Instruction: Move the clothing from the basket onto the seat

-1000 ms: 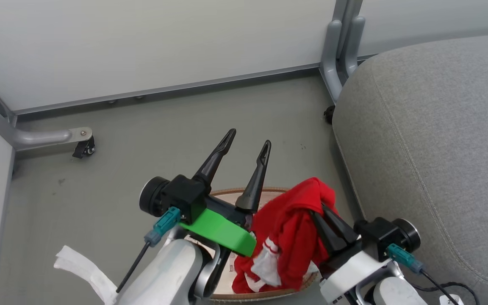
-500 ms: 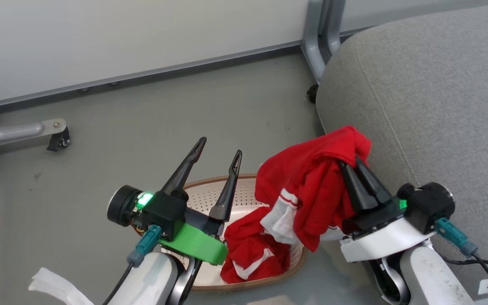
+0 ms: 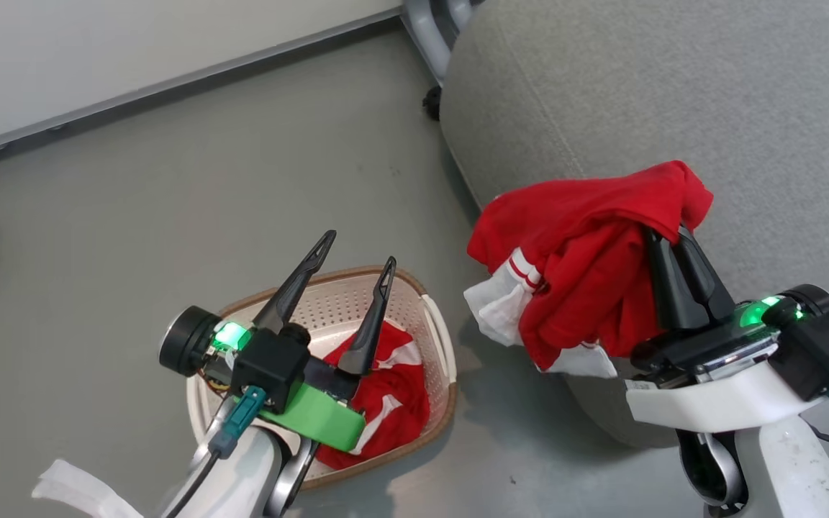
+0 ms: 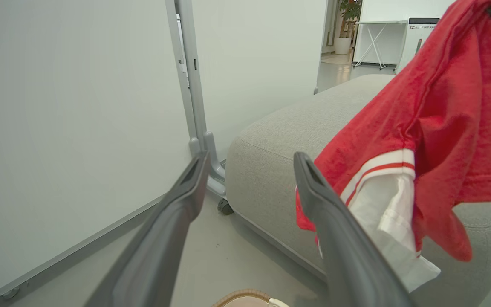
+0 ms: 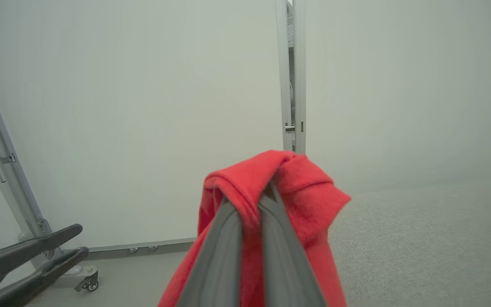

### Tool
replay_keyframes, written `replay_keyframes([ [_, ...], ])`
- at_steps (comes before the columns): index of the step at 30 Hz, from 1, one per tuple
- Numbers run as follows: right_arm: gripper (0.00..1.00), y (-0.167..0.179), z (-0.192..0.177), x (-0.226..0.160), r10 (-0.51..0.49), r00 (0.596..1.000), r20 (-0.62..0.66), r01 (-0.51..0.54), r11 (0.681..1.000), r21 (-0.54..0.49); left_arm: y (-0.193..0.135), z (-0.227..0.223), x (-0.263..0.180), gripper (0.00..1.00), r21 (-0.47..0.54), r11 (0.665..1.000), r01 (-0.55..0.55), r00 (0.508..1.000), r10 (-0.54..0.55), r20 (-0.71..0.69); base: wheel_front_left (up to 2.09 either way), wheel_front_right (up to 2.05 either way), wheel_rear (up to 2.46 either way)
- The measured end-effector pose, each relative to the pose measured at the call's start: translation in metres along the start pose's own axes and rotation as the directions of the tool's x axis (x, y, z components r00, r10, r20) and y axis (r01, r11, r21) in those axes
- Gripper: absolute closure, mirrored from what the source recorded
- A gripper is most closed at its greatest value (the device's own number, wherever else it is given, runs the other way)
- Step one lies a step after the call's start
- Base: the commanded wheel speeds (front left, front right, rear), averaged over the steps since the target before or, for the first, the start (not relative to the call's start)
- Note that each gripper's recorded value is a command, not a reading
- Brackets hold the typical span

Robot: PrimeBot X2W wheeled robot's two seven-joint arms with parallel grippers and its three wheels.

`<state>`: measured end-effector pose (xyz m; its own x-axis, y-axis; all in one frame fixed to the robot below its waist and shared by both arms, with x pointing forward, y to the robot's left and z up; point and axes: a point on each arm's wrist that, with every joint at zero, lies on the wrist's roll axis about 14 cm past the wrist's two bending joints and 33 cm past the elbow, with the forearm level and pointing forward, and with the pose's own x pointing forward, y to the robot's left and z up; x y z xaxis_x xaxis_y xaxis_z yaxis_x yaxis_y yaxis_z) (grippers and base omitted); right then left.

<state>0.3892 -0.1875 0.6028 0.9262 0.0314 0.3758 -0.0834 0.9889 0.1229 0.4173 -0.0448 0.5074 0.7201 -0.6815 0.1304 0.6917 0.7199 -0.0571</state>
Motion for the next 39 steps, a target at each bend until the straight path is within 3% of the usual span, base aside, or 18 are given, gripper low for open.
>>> replay_keyframes([
  [9,1.0,-0.047,0.016,-0.028,-0.157,0.988,0.003,0.157,0.986,-0.055,-0.043,-0.023,0.033,0.0,-0.046,0.981,0.187,0.982,-0.187,-0.007,0.0,0.0,0.0],
  [14,1.0,-0.057,0.019,-0.031,-0.192,0.981,0.007,0.192,0.979,-0.073,-0.052,-0.036,0.043,0.0,-0.083,0.971,0.226,0.974,-0.227,-0.011,0.0,0.0,0.0],
  [17,1.0,-0.071,0.026,-0.028,-0.239,0.97,0.04,0.24,0.971,-0.008,-0.053,-0.048,0.046,0.0,-0.104,0.965,0.239,0.97,-0.243,-0.022,0.0,0.0,0.0],
  [28,1.0,-0.109,0.068,0.077,-0.121,0.955,0.271,0.163,0.977,-0.139,-0.045,-0.097,0.058,0.0,-0.178,0.946,0.272,0.957,-0.286,-0.058,0.0,0.0,0.0],
  [35,1.0,-0.181,0.109,0.159,-0.193,0.906,0.377,0.245,0.965,-0.096,-0.016,-0.127,0.056,0.0,-0.191,0.959,0.208,0.969,-0.229,-0.092,0.0,0.0,0.0],
  [39,1.0,-0.219,0.081,0.182,-0.267,0.912,0.312,0.323,0.936,-0.142,0.002,-0.141,0.048,0.0,-0.195,0.968,0.158,0.976,-0.183,-0.121,0.0,0.0,0.0],
])
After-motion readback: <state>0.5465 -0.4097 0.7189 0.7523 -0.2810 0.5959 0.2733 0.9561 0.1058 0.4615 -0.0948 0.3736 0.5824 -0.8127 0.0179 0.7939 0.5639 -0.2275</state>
